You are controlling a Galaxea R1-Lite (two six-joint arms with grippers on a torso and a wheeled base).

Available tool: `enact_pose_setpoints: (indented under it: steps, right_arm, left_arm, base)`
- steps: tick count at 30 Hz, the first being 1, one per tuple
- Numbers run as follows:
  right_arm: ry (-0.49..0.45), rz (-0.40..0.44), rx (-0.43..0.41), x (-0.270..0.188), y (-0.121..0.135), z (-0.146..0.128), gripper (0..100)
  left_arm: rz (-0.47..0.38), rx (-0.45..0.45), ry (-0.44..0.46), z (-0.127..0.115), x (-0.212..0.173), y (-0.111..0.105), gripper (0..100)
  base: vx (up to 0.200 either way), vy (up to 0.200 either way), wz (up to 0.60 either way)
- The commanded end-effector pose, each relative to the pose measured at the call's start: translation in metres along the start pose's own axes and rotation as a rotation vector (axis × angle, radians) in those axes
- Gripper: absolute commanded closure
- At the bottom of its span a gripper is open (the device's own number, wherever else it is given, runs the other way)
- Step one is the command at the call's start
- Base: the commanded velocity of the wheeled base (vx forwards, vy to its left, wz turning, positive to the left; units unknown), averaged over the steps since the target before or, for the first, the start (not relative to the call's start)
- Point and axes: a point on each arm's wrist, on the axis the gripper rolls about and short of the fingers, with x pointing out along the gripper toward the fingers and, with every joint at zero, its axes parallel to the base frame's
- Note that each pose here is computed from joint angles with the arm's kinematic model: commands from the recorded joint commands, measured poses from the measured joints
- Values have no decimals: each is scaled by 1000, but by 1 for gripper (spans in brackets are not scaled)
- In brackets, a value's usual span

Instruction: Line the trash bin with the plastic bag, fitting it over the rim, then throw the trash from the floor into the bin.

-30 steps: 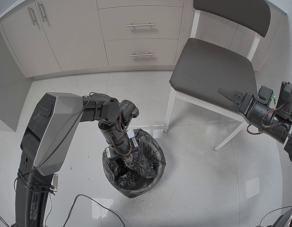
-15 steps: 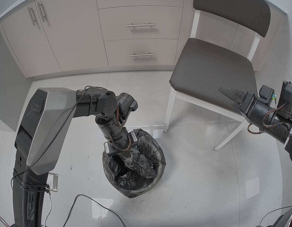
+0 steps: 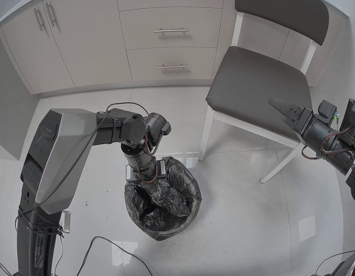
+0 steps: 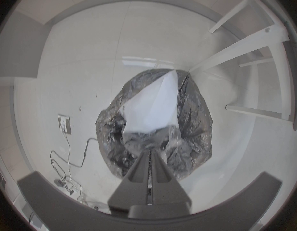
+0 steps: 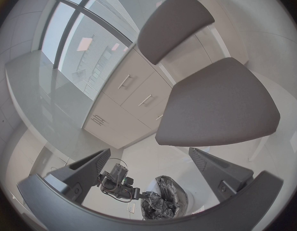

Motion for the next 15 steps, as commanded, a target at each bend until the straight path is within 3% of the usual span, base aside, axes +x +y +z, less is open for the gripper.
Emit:
enact_pose_setpoints:
  steps: [1, 9, 15]
  right_arm:
    - [12, 6, -1, 0, -4, -11, 0]
    - [0, 15, -4, -2, -2, -9, 0]
    - [4, 14, -3, -2, -3, -10, 0]
  left_arm:
    - [31, 41, -23, 1, 23, -2, 100]
    - [-33, 35, -120, 11, 32, -9, 100]
    - [-22, 62, -108, 9, 43, -9, 100]
  base:
    - [0, 0, 0]
    - [0, 0, 0]
    - [0, 0, 0]
